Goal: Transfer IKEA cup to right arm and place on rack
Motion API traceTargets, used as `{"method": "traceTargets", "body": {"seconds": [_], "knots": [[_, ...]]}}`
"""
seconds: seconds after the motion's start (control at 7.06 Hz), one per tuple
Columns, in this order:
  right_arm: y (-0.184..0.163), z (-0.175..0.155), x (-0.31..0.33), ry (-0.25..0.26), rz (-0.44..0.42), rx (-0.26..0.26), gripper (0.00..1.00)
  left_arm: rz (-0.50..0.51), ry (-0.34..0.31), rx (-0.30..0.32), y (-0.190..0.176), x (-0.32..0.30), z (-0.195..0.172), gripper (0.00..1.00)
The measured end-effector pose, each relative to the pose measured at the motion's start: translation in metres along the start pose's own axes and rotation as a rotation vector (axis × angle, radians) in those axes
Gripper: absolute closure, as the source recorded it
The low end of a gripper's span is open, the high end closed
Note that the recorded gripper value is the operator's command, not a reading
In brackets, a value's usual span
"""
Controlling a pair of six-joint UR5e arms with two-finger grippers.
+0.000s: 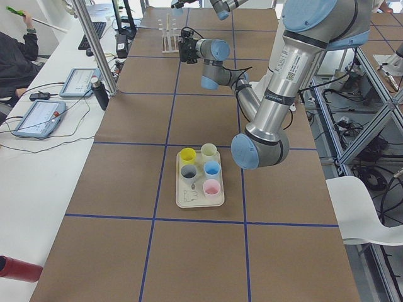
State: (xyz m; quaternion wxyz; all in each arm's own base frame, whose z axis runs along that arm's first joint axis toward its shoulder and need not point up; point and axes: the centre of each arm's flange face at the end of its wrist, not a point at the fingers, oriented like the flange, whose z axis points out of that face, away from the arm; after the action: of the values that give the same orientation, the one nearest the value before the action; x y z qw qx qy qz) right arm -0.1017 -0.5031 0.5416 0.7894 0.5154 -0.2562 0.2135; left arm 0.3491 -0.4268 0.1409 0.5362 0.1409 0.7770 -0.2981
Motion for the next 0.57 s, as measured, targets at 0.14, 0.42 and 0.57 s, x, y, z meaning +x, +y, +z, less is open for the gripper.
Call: {"method": "traceTargets", "body": {"seconds": [0.14,0.42,0.57], "knots": [[0.004,0.004,0.002,0.006,-0.003,-0.005,1.00,0.000,-0.001,0.000,0.000,0.000,0.000,0.00],[0.008,0.011,0.002,0.011,-0.010,-0.013,1.00,0.000,-0.003,0.000,0.000,-0.002,0.001,0.00],[0.010,0.016,0.001,0.013,-0.016,-0.017,1.00,0.000,-0.004,0.001,0.000,-0.002,0.001,0.00]]}}
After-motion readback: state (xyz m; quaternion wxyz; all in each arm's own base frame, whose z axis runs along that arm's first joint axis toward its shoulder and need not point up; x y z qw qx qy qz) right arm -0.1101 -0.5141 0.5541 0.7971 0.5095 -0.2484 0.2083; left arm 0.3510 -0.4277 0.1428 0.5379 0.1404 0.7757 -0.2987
